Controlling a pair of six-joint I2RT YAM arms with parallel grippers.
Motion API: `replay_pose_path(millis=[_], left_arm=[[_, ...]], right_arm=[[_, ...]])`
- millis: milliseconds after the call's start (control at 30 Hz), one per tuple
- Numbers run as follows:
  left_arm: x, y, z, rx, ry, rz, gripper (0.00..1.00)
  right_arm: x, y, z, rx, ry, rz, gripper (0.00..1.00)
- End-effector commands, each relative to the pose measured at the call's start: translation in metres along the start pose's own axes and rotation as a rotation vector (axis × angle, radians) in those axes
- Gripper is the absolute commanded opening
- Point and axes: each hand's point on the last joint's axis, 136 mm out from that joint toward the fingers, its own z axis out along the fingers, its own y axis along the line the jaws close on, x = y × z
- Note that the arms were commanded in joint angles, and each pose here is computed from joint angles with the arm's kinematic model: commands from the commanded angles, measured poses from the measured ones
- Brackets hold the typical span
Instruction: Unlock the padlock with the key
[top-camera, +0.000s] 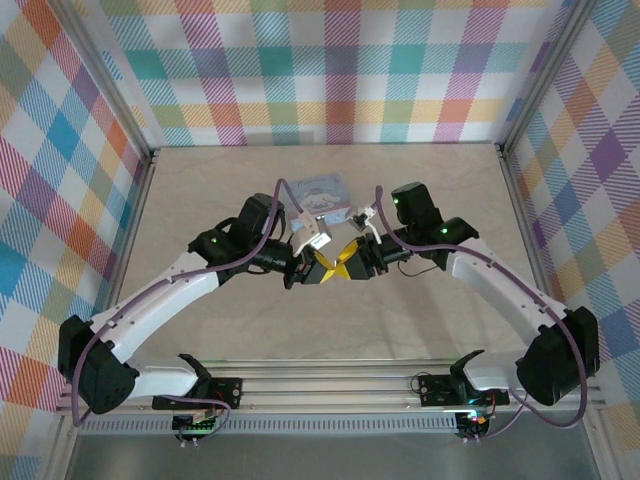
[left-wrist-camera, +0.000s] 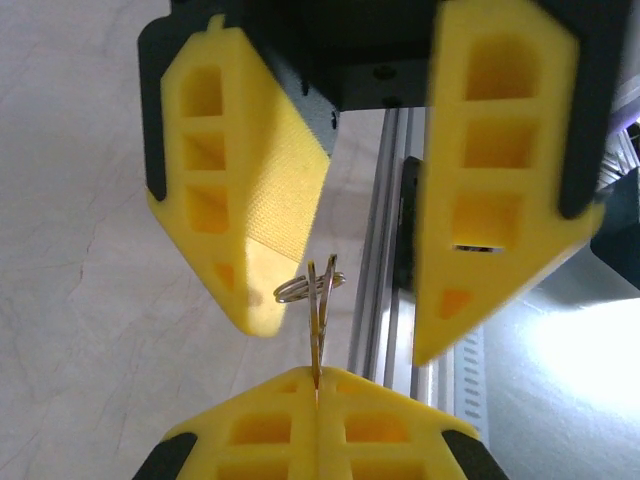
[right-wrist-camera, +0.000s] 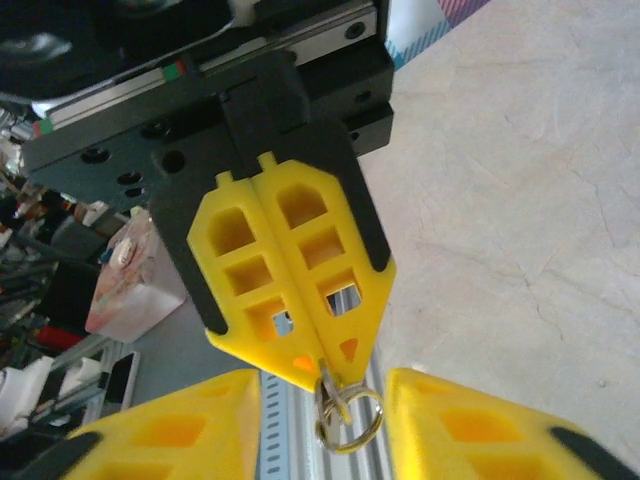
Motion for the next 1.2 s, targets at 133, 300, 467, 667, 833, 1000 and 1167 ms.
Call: replay_pose_path(millis=[133,300,467,667,833,1000,1167], left_arm=[[-0.003,-0.003,-0.006,0.020,0.003,0.006,0.00],[-0.013,0.013,-0.019,-0.074,-0.052,-0.067,0.14],[-0.023,0.053,-0.050,-0.258,-0.211,-0.305,0.43],[-0.044,0.083,-0.082,-0.282,-0.574,-0.681,0.57],[-0.041,0.094,-0.073,-0.154,-0.811,-0.894,0.44],[-0.054,0.080,-0.059,-0.079,-0.854,-0.879,0.43],[-0.067,0.076,-0.047,-0.002,-0.883,-0.874,0.37]], right_arm=[[-0.015,0.003,0.002,-0.019,-0.040,-0.033,0.03],[-0.019,-0.021,0.002,0.087,-0.121,0.031,0.00],[-0.033,-0.043,-0.009,0.222,-0.307,0.099,0.00],[-0.059,-0.064,-0.026,0.291,-0.532,0.266,0.00],[-0.074,-0.075,-0.033,0.269,-0.656,0.403,0.00],[-0.080,-0.078,-0.031,0.227,-0.679,0.462,0.00],[-0.081,-0.077,-0.031,0.207,-0.691,0.493,0.00]])
